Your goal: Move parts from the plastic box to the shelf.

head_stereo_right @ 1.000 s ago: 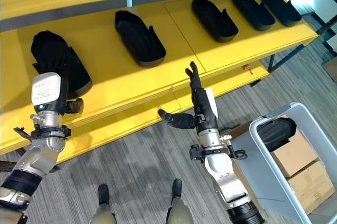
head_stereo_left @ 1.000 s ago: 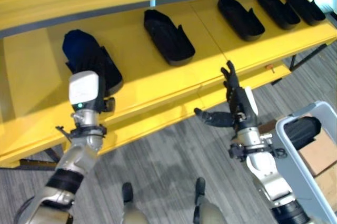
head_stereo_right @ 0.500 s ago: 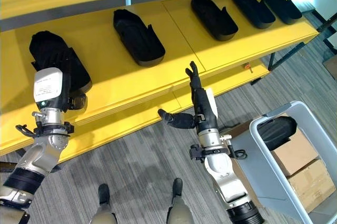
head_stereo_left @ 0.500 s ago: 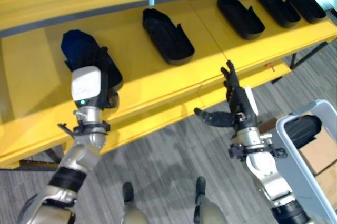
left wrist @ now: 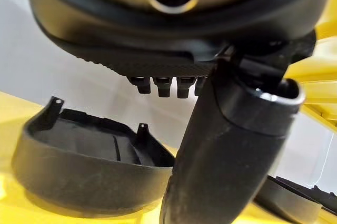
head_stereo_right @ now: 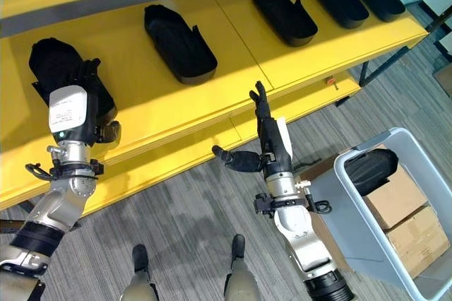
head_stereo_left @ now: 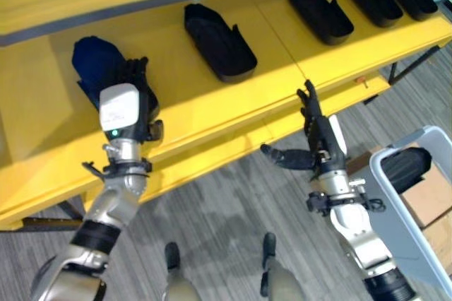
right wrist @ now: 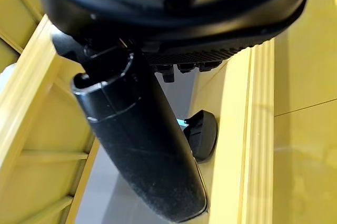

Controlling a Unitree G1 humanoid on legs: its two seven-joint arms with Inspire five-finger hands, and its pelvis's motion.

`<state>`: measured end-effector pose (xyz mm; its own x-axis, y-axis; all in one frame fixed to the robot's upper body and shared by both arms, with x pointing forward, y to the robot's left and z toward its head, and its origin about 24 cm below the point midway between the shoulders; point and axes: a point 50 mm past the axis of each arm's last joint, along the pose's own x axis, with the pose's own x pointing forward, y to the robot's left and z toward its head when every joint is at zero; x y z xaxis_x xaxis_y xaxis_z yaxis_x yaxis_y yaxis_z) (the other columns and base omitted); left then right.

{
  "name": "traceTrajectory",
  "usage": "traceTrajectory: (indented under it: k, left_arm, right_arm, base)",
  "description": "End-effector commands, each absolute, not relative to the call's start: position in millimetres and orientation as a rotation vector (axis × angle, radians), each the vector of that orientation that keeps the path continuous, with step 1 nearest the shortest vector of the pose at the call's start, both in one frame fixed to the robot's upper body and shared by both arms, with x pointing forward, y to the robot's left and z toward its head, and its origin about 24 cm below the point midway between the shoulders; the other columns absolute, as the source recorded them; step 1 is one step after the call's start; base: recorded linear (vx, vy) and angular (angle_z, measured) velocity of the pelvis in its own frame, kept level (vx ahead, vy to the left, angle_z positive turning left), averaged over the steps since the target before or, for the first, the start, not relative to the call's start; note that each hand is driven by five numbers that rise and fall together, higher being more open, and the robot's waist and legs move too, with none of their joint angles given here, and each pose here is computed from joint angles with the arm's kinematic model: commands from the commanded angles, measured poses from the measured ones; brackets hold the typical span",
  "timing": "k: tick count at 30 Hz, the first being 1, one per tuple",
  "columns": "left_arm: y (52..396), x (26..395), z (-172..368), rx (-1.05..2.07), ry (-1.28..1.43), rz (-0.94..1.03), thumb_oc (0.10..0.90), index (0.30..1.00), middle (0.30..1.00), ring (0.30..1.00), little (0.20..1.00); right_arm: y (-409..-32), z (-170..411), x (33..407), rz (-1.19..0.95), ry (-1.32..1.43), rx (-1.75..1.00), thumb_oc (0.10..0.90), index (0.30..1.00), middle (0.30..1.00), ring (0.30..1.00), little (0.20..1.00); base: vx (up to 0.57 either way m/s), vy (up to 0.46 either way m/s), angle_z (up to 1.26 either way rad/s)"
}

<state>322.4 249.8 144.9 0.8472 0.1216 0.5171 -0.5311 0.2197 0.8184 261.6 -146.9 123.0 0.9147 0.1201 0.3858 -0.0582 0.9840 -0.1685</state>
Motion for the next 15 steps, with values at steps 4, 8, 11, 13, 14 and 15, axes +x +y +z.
traceTrajectory:
  k: [4,8,11,13,14,15]
  left_arm:
    - [241.1,338.6,217.7,1.305,-0.659,0.659,0.900,1.000,1.000,1.000,1.000]
    - [247.0,339.6,215.6,1.321,-0.633,0.673,0.900,1.000,1.000,1.000,1.000]
    - [258.4,340.8,213.5,1.368,-0.589,0.695,0.900,1.000,1.000,1.000,1.000]
    - [266.1,339.7,214.1,1.397,-0.572,0.710,0.900,1.000,1.000,1.000,1.000]
    - [267.9,339.6,214.6,1.402,-0.568,0.715,0.900,1.000,1.000,1.000,1.000]
    - [272.2,339.1,214.2,1.418,-0.557,0.723,0.900,1.000,1.000,1.000,1.000]
  right_arm:
    - [-147.4,191.7,257.5,0.069,-0.770,-0.136,0.900,1.000,1.000,1.000,1.000]
    - [-147.8,191.4,257.0,0.070,-0.771,-0.135,0.900,1.000,1.000,1.000,1.000]
    - [-147.2,191.0,256.2,0.074,-0.774,-0.135,0.900,1.000,1.000,1.000,1.000]
    - [-146.6,191.1,255.9,0.080,-0.776,-0.131,0.900,1.000,1.000,1.000,1.000]
    - [-146.2,191.2,255.7,0.081,-0.778,-0.129,0.900,1.000,1.000,1.000,1.000]
    - [-145.9,191.5,255.4,0.081,-0.781,-0.129,0.900,1.000,1.000,1.000,1.000]
  base:
    - [0.00,0.004,-0.01]
    - [-0.01,0.017,-0.04]
    - [-0.01,0.017,-0.04]
    - [-0.01,0.035,0.00]
    - [-0.02,0.044,0.00]
    - [-0.01,0.035,0.00]
